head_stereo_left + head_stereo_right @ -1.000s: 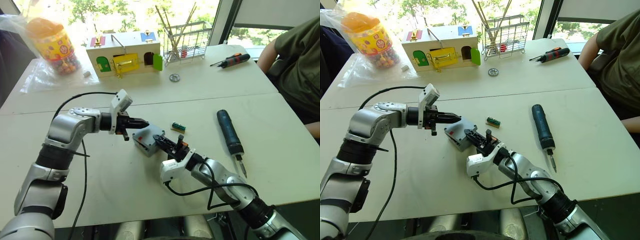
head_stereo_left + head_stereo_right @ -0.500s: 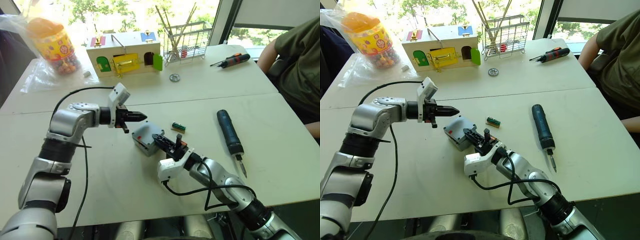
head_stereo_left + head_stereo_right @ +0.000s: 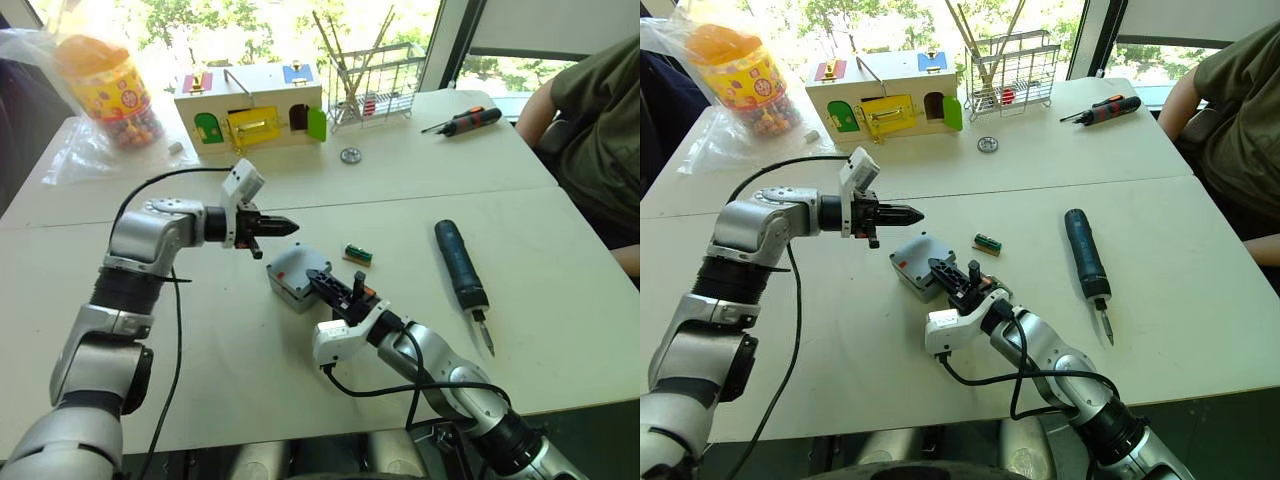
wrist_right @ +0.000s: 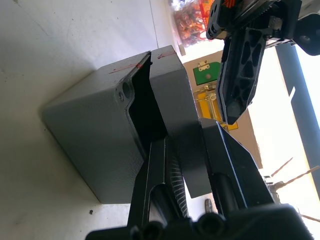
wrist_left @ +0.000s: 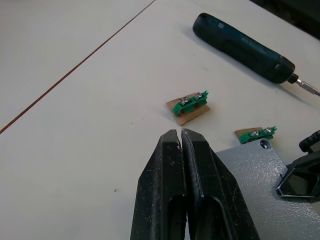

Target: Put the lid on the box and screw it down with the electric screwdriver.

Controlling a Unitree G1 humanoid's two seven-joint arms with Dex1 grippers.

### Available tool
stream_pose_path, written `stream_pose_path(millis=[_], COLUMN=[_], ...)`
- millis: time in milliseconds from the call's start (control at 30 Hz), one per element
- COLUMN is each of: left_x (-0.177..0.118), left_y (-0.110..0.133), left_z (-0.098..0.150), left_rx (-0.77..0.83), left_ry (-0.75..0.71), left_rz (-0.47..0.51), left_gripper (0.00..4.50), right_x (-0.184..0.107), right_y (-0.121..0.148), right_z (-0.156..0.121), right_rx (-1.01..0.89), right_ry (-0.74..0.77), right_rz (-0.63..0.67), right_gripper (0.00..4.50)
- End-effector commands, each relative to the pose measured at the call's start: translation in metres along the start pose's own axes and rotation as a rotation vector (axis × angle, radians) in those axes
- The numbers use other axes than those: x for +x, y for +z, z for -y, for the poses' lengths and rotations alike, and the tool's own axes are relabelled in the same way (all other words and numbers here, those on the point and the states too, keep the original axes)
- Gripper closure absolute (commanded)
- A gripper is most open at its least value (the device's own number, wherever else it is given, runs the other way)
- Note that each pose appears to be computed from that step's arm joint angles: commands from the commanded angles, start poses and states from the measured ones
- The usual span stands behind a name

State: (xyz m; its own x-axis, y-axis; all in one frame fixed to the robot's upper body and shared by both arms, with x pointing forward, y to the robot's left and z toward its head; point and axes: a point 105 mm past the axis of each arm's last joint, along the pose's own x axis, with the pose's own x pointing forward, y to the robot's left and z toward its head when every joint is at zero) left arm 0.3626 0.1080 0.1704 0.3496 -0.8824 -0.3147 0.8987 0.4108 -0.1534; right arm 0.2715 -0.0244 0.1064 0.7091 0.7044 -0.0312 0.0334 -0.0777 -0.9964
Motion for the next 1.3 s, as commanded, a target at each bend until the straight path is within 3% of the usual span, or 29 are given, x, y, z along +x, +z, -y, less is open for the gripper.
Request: stream_pose_path(millis=[33, 333, 400, 433, 600, 900, 1300], left_x=[0.002, 0.007, 0.01, 0.011, 0.015, 0.016, 0.01], left_y=[0.008, -0.028, -0.034, -0.036, -0.05, -0.066, -0.059], left_z=[0.009, 0.015, 0.013, 0.013, 0.014, 0.012, 0.003], left_rx=[0.055, 0.145, 0.153, 0.154, 0.161, 0.152, 0.158], left_ry=[-0.042, -0.092, -0.09, -0.091, -0.114, -0.101, -0.036], left_rz=[0.002, -0.17, -0.188, -0.196, -0.239, -0.271, -0.247], left_gripper=[4.44, 4.44, 4.5, 4.5, 4.5, 4.5, 4.5], right_x=[-0.004, -0.005, -0.005, -0.006, -0.01, -0.013, -0.004], right_y=[-0.006, -0.002, -0.002, -0.002, -0.001, 0.006, 0.013], right_z=[-0.01, -0.02, -0.019, -0.018, -0.014, -0.004, 0.004], right_rx=[0.015, 0.048, 0.064, 0.065, 0.055, 0.048, 0.031], right_ry=[0.051, 0.083, 0.081, 0.079, 0.072, 0.047, 0.042], right_rz=[-0.037, -0.033, -0.031, -0.031, -0.02, 0.034, 0.1], right_gripper=[4.36, 4.36, 3.33, 3.08, 0.92, 0.92, 0.92])
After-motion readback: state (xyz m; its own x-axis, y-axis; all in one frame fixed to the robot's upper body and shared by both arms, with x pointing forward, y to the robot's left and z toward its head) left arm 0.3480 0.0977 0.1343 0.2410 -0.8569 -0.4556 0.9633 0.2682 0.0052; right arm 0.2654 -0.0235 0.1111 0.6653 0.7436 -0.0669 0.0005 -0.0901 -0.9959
